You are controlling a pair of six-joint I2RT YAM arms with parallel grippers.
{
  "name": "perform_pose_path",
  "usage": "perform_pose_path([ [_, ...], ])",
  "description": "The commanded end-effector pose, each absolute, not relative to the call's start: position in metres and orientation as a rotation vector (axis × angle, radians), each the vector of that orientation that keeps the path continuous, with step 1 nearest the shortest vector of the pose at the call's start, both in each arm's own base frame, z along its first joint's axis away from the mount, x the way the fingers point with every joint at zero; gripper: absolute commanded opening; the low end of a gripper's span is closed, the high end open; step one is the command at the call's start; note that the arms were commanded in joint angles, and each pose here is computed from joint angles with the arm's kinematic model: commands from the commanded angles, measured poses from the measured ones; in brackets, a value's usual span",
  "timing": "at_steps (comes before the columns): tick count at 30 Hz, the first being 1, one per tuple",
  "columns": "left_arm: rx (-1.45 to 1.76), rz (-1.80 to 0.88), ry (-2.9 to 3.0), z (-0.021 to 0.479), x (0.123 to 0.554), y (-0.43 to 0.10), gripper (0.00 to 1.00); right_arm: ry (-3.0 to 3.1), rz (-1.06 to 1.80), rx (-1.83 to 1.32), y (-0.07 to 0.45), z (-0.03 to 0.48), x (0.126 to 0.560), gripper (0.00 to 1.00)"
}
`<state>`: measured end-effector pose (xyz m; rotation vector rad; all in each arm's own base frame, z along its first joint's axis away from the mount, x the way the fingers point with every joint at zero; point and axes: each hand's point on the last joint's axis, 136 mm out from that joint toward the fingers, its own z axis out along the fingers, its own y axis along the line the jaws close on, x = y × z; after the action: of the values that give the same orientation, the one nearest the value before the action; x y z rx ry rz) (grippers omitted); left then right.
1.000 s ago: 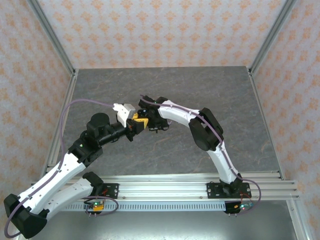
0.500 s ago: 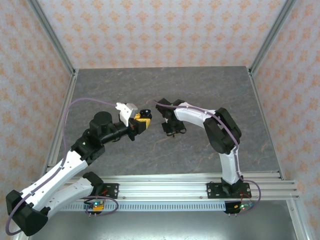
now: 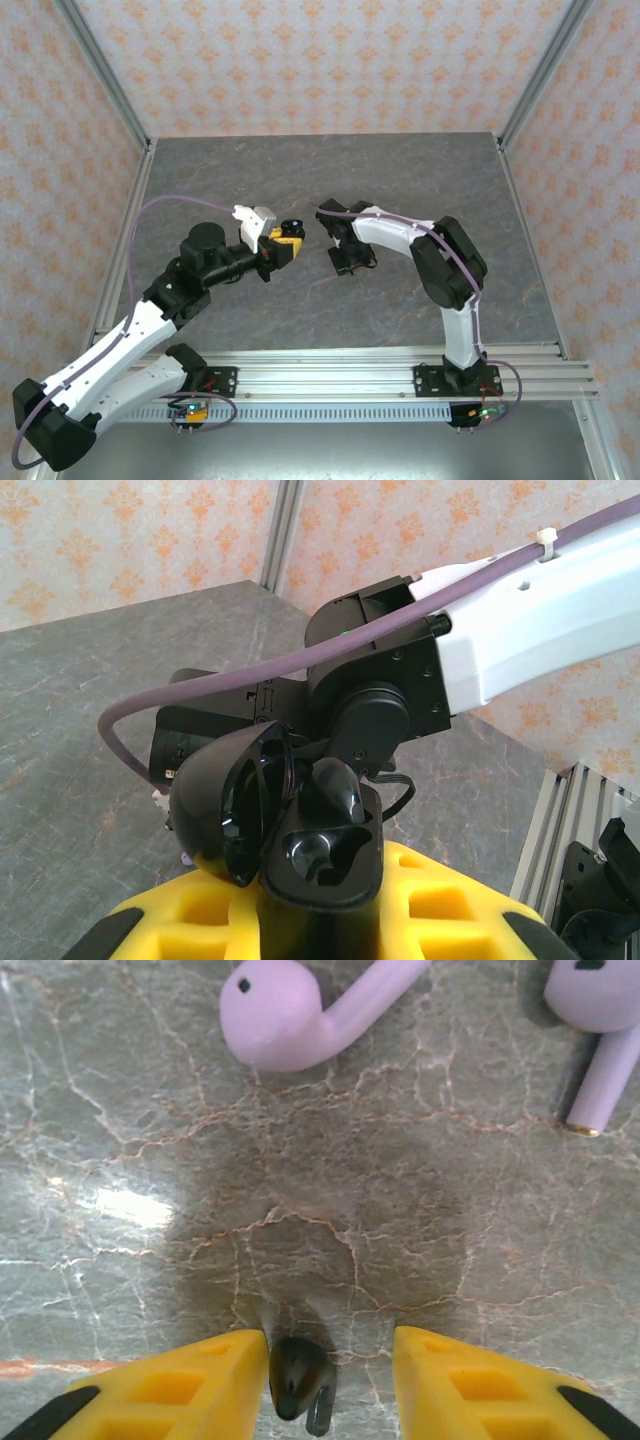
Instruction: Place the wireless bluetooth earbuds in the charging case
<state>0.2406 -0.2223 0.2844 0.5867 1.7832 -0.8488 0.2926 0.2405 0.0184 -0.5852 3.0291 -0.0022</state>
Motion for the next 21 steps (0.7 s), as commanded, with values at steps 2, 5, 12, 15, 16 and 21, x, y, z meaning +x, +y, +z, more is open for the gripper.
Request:
perform_pose_path([
  [2, 0.582, -0.867, 1.732, 0.2994, 0.2408, -0.2239, 0.09, 3.054, 0.116, -0.395, 0.2502, 0.0216, 0.2891, 0.41],
  [5, 0.584, -0.869, 1.732, 0.2993, 0.2407, -0.2245, 0.09, 3.069, 0.139, -0.340, 0.2535, 0.0190, 0.2889, 0.41],
  [12, 0.584, -0.867, 1.736, 0.2989, 0.2406, -0.2242, 0.09, 3.077, 0.132, -0.298, 0.2534, 0.0164, 0.2896, 0.37],
  [15, 0.583, -0.867, 1.737, 0.2984, 0.2408, -0.2240, 0.09, 3.083, 0.128, -0.306, 0.2526, 0.0162, 0.2882, 0.33],
  [16, 0.582, -0.867, 1.739, 0.2976, 0.2409, -0.2240, 0.09, 3.084, 0.120, -0.312, 0.2516, 0.0161, 0.2879, 0.32],
  [21, 0.579, -0.868, 1.739, 0.2971, 0.2412, -0.2240, 0.09, 3.091, 0.086, -0.326, 0.2473, 0.0155, 0.2863, 0.29],
])
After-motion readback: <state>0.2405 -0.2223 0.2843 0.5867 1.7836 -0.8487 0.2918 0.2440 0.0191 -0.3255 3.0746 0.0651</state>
